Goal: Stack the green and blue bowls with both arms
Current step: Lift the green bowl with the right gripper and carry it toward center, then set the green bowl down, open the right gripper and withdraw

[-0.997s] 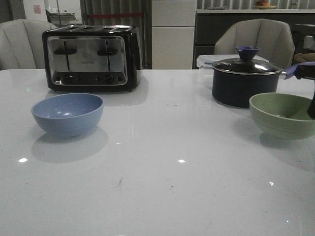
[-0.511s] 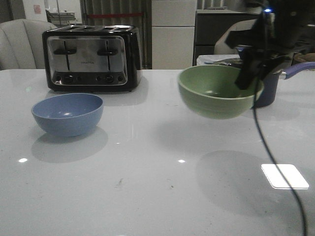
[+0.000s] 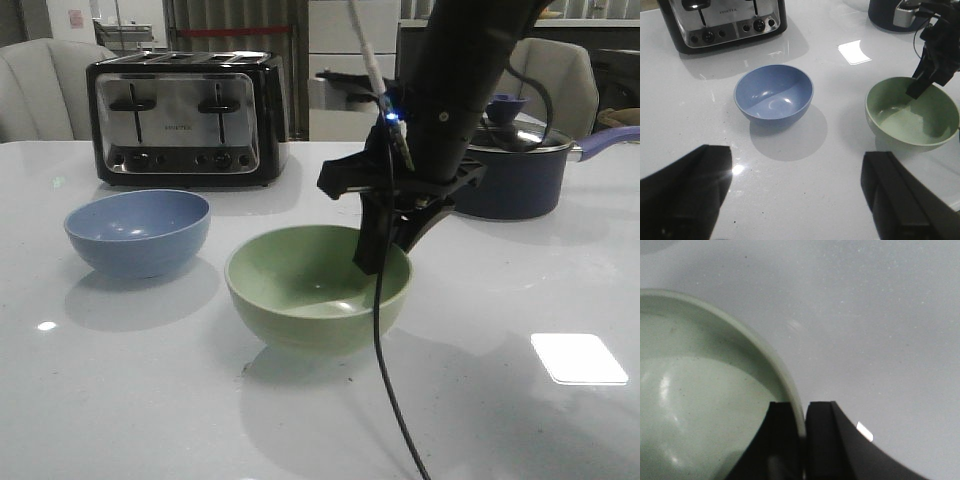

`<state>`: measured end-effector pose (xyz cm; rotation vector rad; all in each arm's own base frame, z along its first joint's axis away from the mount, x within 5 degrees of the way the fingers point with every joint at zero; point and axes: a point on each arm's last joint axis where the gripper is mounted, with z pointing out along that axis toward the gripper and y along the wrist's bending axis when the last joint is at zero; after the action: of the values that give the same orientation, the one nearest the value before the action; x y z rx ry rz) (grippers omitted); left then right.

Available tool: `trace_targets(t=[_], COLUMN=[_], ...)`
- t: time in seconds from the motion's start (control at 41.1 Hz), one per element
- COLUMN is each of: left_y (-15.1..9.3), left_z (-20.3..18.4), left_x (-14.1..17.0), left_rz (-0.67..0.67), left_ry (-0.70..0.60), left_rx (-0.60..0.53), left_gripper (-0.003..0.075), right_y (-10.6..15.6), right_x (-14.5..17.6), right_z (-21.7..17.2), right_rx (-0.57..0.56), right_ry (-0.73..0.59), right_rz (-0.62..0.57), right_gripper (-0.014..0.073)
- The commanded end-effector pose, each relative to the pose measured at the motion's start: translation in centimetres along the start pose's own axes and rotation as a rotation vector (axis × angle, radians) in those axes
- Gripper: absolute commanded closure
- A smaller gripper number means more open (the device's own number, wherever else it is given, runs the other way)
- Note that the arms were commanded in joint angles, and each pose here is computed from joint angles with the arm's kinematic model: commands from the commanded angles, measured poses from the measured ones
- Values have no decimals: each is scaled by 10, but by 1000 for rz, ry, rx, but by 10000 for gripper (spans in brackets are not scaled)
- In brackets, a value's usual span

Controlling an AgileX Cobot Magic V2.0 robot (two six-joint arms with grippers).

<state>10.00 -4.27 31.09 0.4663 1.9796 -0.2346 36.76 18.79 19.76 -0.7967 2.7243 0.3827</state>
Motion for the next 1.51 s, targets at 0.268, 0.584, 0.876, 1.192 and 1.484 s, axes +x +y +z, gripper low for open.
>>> trace_targets(t=[0.268, 0.584, 0.876, 1.192, 1.484], left_y=[0, 0, 0, 0, 0], left_z=[-3, -3, -3, -3, -3], left_x=[-16, -16, -16, -16, -16], left_rz=[-6, -6, -6, -6, -6], left_ry=[-101, -101, -101, -101, -100], left_rx=[-1, -1, -1, -1, -1], left_gripper=[140, 140, 140, 140, 140], right_y=[-1, 0, 29, 52, 64], right_x=[-14, -16, -1, 77, 161], right_z=[-22, -38, -133, -203, -216], right_rx=[55, 81, 62, 86, 93], right_ry=[-119, -132, -353, -509, -562], right_rz=[-50, -84, -92, -119, -128], right_gripper=[353, 169, 169, 169, 169])
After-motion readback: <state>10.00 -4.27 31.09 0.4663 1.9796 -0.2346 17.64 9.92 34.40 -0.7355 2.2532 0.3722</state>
